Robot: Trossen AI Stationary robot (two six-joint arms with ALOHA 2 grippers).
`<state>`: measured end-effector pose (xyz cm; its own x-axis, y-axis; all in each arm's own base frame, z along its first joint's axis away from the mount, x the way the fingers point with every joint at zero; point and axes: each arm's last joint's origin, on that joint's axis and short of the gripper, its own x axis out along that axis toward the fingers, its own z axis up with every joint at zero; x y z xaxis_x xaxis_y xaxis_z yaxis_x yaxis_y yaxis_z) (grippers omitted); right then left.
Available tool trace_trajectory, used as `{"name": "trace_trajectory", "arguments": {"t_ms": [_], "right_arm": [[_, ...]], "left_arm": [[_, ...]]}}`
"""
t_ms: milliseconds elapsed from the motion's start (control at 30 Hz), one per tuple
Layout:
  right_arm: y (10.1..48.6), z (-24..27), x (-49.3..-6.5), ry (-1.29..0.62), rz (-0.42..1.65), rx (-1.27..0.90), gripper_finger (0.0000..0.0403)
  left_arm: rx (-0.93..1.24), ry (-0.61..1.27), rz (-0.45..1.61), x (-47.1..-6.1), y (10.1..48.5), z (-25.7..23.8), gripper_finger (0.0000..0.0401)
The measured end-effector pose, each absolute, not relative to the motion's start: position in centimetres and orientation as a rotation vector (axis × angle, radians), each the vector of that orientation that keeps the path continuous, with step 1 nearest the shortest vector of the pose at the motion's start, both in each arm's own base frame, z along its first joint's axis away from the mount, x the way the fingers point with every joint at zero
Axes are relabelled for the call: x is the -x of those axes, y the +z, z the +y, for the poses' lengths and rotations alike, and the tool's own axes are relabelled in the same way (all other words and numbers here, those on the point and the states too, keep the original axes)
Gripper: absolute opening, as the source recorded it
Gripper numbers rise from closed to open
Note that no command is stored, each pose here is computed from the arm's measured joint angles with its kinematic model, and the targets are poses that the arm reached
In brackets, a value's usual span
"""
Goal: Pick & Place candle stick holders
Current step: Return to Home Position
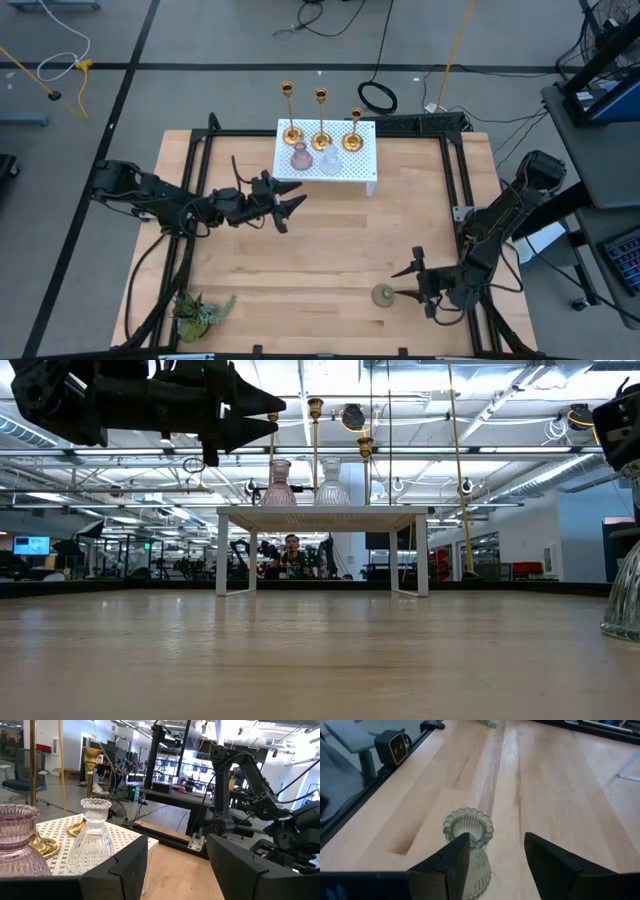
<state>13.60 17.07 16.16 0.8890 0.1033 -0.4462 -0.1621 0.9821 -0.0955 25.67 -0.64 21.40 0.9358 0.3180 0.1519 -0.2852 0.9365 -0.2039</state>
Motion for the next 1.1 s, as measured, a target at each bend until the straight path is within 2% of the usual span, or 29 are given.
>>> {"name": "trace_trajectory", "arguments": {"t_ms": [267, 700, 967, 1100], "right_arm": [[16.8, 17.3, -14.0, 0.14, 0.404, 0.072, 0.0188], [16.8, 18.0, -13.1, 0.187, 0.403, 0.039, 0.0265], [16.1, 18.4, -12.1, 0.196, 0.393, 0.008, 0.0268], [14.5, 17.7, -12.0, 0.194, 0.374, -0.047, 0.0268]], "left_arm": [[0.182, 0.31, -0.185, -25.7, 21.4, -0.6, 0.0209], [0.197, 0.308, -0.187, -25.7, 21.4, -0.6, 0.0209], [0.197, 0.308, -0.188, -25.7, 21.4, -0.6, 0.0209], [0.168, 0.23, -0.172, -25.7, 21.4, -0.9, 0.0209]]}}
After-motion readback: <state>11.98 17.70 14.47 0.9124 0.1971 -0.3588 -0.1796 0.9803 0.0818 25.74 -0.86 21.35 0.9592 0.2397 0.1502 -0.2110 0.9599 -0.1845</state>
